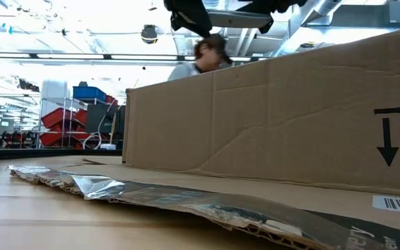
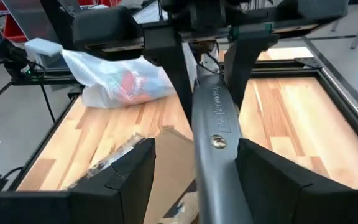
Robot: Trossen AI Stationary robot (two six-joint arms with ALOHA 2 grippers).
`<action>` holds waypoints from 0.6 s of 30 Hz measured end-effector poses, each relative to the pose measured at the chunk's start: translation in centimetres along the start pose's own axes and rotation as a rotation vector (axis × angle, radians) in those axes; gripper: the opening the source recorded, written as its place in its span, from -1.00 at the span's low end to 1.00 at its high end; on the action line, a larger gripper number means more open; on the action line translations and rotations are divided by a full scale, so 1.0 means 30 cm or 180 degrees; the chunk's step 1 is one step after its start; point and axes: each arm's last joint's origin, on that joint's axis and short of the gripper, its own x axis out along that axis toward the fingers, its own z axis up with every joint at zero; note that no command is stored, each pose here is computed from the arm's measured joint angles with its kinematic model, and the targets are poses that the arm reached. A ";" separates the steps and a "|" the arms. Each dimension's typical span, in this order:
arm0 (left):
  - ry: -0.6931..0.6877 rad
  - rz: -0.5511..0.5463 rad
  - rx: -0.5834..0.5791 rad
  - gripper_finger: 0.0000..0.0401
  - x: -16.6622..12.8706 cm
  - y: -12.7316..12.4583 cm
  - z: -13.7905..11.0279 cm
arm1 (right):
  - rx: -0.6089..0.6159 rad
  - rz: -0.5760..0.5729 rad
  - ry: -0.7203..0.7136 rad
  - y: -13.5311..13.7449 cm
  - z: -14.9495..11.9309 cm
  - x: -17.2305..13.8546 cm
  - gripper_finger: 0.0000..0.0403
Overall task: Unpack boxes
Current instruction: Break down the box until it is fully flat
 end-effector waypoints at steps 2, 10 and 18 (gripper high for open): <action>0.0031 0.0026 0.0038 -0.51 0.000 0.001 -0.003 | 0.0009 -0.0011 0.0019 -0.004 -0.003 0.002 0.03; 0.0043 0.0064 0.0106 -0.51 -0.010 0.003 -0.006 | 0.0060 -0.0065 0.0132 -0.001 -0.006 -0.060 0.02; -0.0213 0.0041 0.0130 -0.85 -0.043 -0.010 0.015 | 0.0100 -0.0178 0.0063 -0.014 0.005 -0.109 -0.03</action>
